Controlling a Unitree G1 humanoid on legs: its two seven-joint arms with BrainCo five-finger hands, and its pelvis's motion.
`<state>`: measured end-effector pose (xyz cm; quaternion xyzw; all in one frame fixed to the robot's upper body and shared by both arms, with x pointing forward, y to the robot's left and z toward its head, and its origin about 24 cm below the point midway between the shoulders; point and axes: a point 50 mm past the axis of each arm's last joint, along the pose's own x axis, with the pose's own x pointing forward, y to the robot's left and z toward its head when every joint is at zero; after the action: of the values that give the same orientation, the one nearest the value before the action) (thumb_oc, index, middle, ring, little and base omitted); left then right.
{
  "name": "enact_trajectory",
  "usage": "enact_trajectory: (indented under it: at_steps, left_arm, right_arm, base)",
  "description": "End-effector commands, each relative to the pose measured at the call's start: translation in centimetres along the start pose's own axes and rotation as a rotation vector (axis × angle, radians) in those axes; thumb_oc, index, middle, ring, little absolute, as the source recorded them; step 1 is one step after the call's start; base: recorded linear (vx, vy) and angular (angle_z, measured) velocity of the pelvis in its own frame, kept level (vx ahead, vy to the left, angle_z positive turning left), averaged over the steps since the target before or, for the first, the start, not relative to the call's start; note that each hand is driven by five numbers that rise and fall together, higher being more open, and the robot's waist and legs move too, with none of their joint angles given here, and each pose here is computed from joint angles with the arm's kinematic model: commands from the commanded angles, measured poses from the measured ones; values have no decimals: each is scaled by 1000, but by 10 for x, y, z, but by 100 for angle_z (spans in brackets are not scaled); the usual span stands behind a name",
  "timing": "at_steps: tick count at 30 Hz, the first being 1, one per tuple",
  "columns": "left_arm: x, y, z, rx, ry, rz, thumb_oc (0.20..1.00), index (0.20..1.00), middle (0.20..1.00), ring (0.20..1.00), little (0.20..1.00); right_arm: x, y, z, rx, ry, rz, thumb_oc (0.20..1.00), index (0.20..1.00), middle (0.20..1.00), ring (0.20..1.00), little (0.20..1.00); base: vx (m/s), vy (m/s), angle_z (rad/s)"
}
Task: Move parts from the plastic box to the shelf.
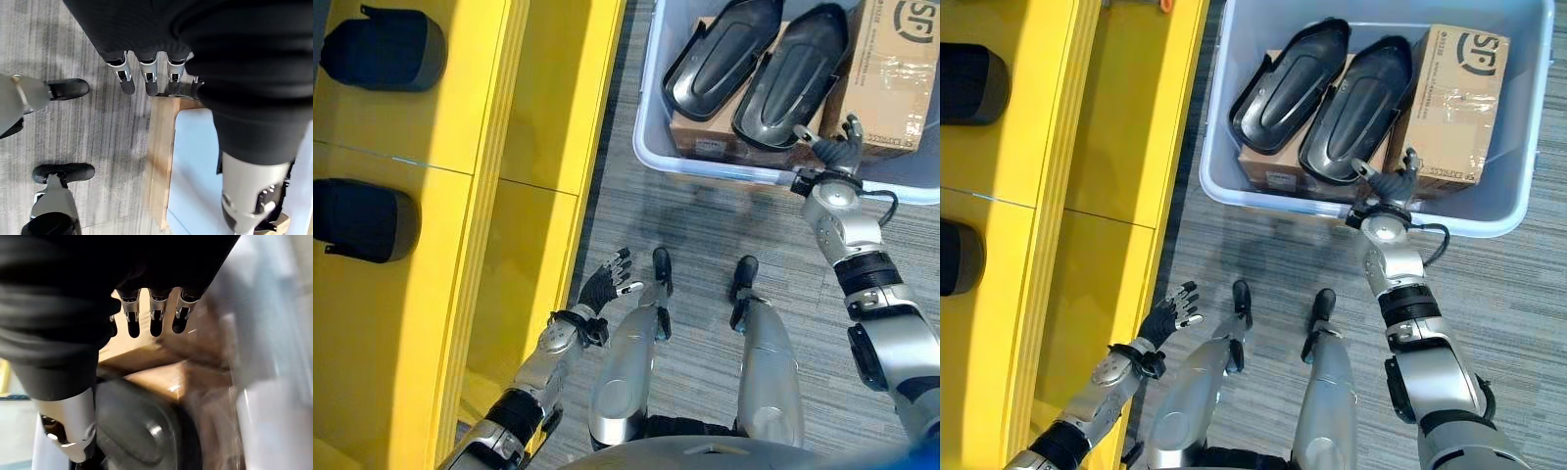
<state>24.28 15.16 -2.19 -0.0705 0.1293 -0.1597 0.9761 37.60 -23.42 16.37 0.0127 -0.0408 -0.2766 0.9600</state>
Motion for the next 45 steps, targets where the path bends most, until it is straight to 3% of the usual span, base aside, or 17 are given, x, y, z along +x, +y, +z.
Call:
enact_trajectory:
  at_steps: [1,8,14,26,34,36,37,39,45]
  left_arm:
    - [-14,-2,3,-33,-51,19,1000,1000,1000,1000,1000]
    - [-16,2,-1,-41,-36,46,1000,1000,1000,1000,1000]
    - [-17,2,-3,-44,-41,47,1000,1000,1000,1000,1000]
    - [-17,-4,-3,-78,-65,47,1000,1000,1000,1000,1000]
    - [-18,-9,-11,-107,-73,58,1000,1000,1000,1000,1000]
    - [-17,-11,-11,-108,-72,58,1000,1000,1000,1000,1000]
    - [-16,-11,-11,-105,-69,53,1000,1000,1000,1000,1000]
    - [-14,-9,-10,-93,-65,56,1000,1000,1000,1000,1000]
    - [-12,-6,-9,-94,-58,58,1000,1000,1000,1000,1000]
  right_arm:
    - [-2,2,21,77,-89,24,1000,1000,1000,1000,1000]
    - [-2,1,9,133,-37,25,1000,1000,1000,1000,1000]
    - [-1,-2,15,89,-112,23,1000,1000,1000,1000,1000]
    - [-34,16,80,-296,-719,-90,1000,1000,1000,1000,1000]
    - [-70,21,92,-254,-998,-189,1000,1000,1000,1000,1000]
    - [-76,27,90,-267,-989,-164,1000,1000,1000,1000,1000]
    - [-65,29,74,-200,-745,-141,1000,1000,1000,1000,1000]
    - [-47,21,56,-151,-621,-167,1000,1000,1000,1000,1000]
    - [-31,15,65,-243,-674,-182,1000,1000,1000,1000,1000]
  base:
    - [0,0,0]
    - [0,0,0]
    - [0,0,0]
    - [-3,55,-3]
    - [13,55,0]
    - [3,16,-1]
    - [0,0,0]
    - [13,-55,1]
    - [4,-17,2]
